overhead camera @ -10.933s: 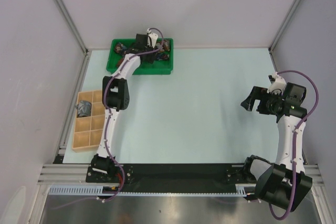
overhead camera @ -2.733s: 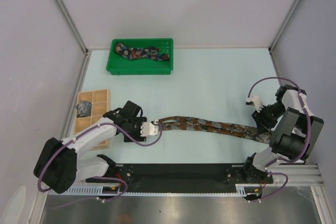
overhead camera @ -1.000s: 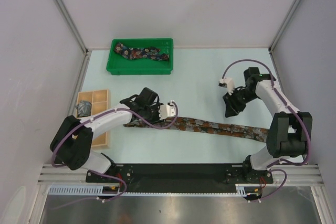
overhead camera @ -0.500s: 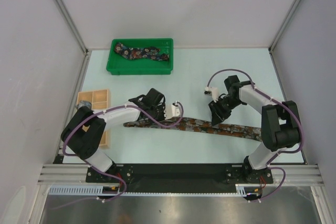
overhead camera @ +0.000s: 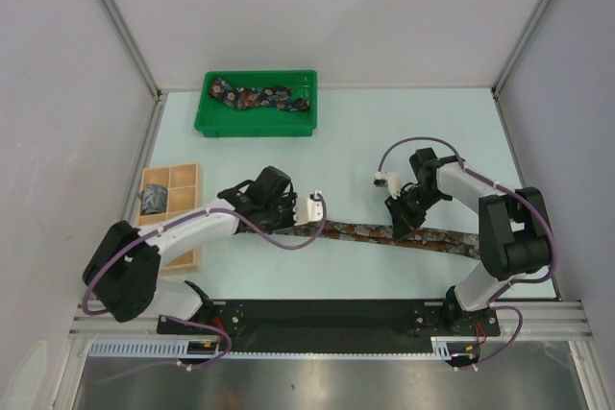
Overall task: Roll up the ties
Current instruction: Flatten out the tie at the center of the board.
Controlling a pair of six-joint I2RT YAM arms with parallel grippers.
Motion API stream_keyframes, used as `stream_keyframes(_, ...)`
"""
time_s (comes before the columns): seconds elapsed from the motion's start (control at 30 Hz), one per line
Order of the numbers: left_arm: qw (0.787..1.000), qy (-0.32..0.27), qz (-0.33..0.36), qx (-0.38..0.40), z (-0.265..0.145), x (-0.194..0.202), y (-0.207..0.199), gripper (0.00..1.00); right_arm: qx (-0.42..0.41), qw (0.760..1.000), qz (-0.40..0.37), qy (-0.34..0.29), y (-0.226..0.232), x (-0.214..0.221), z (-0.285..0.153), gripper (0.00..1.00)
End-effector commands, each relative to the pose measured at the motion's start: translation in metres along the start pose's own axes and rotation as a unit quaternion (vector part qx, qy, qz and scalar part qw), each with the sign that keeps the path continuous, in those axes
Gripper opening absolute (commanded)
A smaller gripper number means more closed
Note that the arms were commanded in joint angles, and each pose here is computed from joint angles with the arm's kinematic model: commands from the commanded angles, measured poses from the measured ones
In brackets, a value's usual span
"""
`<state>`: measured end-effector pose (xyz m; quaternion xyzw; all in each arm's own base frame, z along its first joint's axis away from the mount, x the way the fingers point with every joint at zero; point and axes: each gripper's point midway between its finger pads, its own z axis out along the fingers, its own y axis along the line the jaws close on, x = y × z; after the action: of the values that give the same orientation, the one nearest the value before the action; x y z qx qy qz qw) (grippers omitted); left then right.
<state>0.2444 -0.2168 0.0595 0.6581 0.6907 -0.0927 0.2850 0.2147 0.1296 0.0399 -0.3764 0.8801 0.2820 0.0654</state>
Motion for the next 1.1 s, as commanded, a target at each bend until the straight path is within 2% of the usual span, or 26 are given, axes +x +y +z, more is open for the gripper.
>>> stream_keyframes(0.0,0.999,0.004,0.039,0.008,-0.012,0.008,-0.020,0.00,-0.001,1.000,-0.026,0.007,0.011,0.010,-0.010,0.08)
stream_keyframes(0.23,0.998,0.043,0.055,0.009,0.004,0.031,-0.031,0.01,0.019,0.999,-0.027,0.013,0.007,0.015,-0.017,0.11)
stream_keyframes(0.33,0.997,0.060,0.054,-0.001,0.009,0.038,-0.027,0.06,0.027,1.000,-0.011,0.006,0.001,0.018,-0.032,0.15)
stream_keyframes(0.4,0.996,0.065,0.058,-0.010,0.011,0.040,-0.024,0.13,0.034,0.999,-0.004,-0.002,-0.003,0.023,-0.045,0.23)
stream_keyframes(0.47,0.996,0.057,0.059,-0.026,0.011,0.037,-0.019,0.18,0.054,0.998,0.014,-0.011,-0.017,0.036,-0.061,0.28)
stream_keyframes(0.7,0.998,0.038,0.042,-0.034,0.007,0.020,-0.010,0.17,0.108,0.991,0.082,-0.011,-0.062,0.096,-0.110,0.35)
stream_keyframes(0.8,0.998,0.040,0.045,-0.028,0.007,0.018,-0.010,0.26,0.112,0.988,0.108,-0.019,-0.076,0.112,-0.121,0.38)
stream_keyframes(0.83,0.998,0.036,0.045,-0.027,0.006,0.016,-0.010,0.32,0.114,0.986,0.117,-0.023,-0.079,0.114,-0.124,0.39)
stream_keyframes(0.93,0.998,0.035,0.047,-0.026,0.006,0.014,-0.009,0.41,0.106,0.987,0.120,-0.030,-0.078,0.110,-0.120,0.41)
stream_keyframes(1.07,0.998,0.040,0.052,-0.023,0.008,0.016,-0.009,0.42,0.110,0.986,0.127,-0.018,-0.078,0.109,-0.107,0.41)
